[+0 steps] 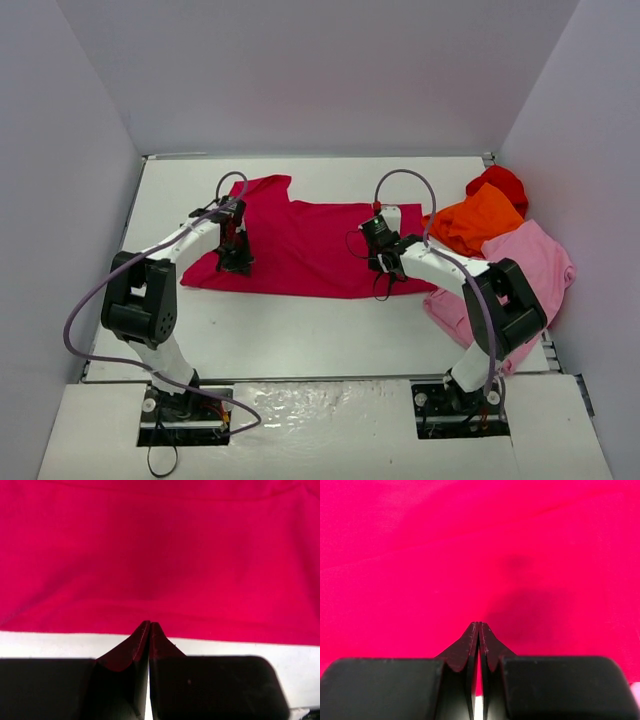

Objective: Fold and stack the t-shirts
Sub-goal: Fold the flattened tshirt in 1/3 of the way

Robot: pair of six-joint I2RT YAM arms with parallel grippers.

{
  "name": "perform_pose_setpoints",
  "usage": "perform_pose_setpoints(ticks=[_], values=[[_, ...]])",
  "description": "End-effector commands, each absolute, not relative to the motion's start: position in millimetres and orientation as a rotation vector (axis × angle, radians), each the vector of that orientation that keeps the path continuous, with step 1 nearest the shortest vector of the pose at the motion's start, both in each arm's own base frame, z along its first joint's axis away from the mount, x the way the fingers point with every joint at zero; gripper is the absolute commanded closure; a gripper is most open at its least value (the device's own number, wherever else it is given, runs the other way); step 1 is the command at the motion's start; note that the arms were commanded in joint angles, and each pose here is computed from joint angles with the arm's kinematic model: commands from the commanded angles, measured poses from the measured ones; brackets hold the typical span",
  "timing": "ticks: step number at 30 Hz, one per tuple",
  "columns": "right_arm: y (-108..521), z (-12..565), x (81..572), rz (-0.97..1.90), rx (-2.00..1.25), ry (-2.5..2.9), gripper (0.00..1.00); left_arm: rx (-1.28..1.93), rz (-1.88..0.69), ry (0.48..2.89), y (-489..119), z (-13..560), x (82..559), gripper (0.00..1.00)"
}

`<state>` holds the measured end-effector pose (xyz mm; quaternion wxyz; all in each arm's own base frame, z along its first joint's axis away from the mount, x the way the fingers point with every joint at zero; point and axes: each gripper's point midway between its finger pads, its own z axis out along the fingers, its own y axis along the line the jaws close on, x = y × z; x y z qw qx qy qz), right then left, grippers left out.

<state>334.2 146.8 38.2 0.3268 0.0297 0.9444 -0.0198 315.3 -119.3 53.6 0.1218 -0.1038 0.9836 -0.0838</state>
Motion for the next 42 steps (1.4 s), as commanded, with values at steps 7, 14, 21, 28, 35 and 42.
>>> perform_pose_setpoints(ticks=[7,14,21,28,35,42], values=[[97,-2,326,-0.176,0.236,2.569,1.0,-0.447,-0.114,2.806,-104,43,320,1.0],[65,-11,313,-0.199,0.358,2.6,1.0,-0.632,-0.105,2.789,-95,30,285,1.0],[49,-8,304,-0.196,0.416,2.613,1.0,-0.701,-0.079,2.802,-88,17,262,1.0],[45,-14,296,-0.2,0.419,2.647,1.0,-0.712,0.006,2.802,-74,17,254,1.0],[44,25,302,-0.146,0.453,2.51,1.0,-0.698,0.018,2.762,-69,38,255,1.0],[56,112,325,0.046,0.469,2.267,0.64,-0.664,0.009,2.594,-58,113,265,1.0]])
